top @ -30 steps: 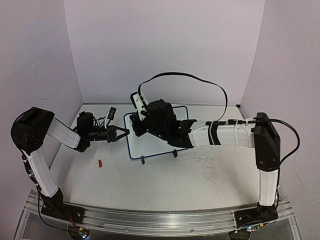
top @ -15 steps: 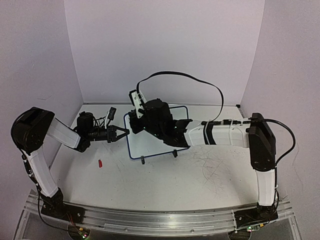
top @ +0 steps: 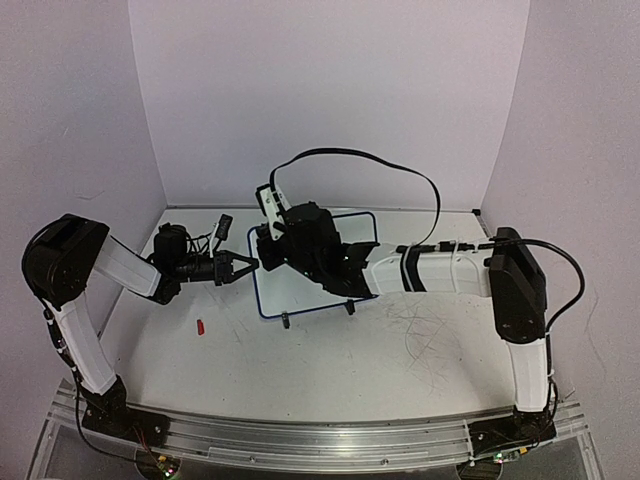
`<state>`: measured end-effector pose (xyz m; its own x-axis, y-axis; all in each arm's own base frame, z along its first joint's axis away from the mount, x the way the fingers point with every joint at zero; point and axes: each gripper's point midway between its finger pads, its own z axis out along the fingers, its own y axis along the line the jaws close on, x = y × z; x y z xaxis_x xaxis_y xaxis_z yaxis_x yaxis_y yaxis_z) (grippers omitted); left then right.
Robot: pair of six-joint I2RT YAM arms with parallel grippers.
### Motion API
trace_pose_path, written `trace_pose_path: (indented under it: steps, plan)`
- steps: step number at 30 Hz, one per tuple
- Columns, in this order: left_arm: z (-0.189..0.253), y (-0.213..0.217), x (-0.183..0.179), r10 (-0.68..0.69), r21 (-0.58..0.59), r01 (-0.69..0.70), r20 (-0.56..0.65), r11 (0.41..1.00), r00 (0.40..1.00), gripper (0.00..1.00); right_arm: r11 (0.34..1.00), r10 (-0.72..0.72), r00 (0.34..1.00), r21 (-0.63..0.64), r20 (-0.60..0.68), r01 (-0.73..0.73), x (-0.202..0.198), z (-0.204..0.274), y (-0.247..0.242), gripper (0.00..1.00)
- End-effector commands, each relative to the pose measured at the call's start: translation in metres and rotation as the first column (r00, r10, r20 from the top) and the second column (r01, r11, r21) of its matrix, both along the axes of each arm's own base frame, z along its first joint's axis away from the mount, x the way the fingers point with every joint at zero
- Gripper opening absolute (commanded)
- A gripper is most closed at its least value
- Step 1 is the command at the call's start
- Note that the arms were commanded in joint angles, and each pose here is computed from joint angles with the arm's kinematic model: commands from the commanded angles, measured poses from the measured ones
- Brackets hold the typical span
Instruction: Write a sentence on the whiteboard
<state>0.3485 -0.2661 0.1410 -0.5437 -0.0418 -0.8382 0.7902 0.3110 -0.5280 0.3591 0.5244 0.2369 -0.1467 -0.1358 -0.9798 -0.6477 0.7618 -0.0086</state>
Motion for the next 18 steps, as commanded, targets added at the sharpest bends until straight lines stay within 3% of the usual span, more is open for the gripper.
trace_pose_path:
  steps: [1,18]
  plan:
    - [0.001,0.003,0.004,0.028,0.004,-0.029,0.055,1.000,0.998,0.00,0.998,-0.038,0.998,0.052,0.047,0.035,0.006,0.022,0.004,0.00]
    - [-0.002,0.004,0.008,0.051,0.009,-0.051,0.041,0.999,0.998,0.00,0.991,0.029,0.998,0.126,0.051,-0.035,-0.018,0.048,-0.002,0.00]
